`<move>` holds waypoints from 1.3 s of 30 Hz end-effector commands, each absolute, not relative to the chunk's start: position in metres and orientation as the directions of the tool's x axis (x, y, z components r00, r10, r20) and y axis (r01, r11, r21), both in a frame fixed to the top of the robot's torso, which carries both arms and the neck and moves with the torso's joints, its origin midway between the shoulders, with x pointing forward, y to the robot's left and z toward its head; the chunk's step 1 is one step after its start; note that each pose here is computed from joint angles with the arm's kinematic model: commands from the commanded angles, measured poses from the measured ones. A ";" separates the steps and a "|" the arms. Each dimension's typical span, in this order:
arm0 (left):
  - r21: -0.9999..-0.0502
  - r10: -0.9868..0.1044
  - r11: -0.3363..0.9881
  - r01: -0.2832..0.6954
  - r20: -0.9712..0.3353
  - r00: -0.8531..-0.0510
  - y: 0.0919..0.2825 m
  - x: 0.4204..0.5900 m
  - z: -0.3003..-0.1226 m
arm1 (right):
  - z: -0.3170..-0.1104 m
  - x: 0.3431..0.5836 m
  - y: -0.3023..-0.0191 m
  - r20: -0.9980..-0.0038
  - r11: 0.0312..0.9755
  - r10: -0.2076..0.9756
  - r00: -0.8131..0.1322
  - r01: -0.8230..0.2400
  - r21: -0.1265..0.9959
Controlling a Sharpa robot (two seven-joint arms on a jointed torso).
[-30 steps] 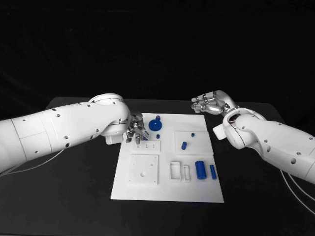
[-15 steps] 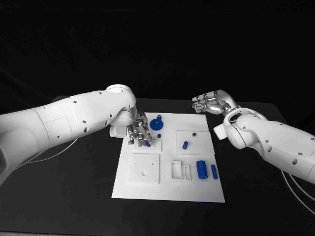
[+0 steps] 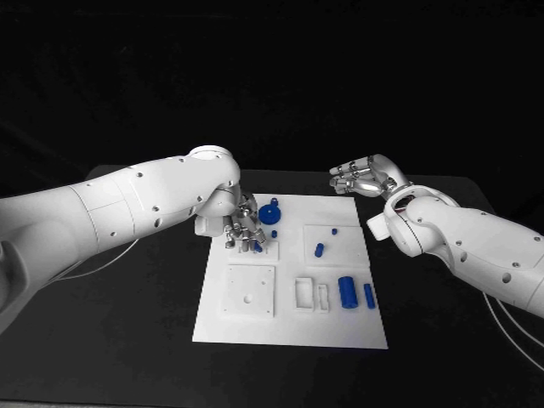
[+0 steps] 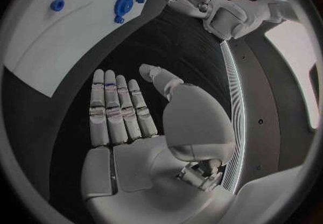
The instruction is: Assemble the parts on the task board
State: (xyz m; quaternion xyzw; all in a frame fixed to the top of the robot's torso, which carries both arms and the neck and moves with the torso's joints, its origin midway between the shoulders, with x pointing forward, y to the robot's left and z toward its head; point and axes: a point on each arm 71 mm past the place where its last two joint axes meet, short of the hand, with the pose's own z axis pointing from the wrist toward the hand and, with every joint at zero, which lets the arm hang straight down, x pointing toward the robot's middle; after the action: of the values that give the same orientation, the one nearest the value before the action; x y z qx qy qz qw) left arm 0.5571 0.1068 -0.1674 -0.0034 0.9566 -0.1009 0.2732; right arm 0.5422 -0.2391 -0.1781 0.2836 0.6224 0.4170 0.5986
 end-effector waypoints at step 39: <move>-0.197 -0.140 0.980 -0.036 -0.547 -0.825 0.111 0.555 -0.185 | -0.179 0.542 -0.236 -0.507 0.488 0.851 -0.136 -0.152 0.860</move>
State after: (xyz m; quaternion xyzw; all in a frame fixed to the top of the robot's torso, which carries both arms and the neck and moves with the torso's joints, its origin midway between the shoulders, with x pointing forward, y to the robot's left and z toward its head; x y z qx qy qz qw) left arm 0.5576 0.1127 -0.1818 -0.0484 0.9498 -0.0909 0.2953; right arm 0.5424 -0.2378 -0.1784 0.2836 0.6226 0.4177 0.5978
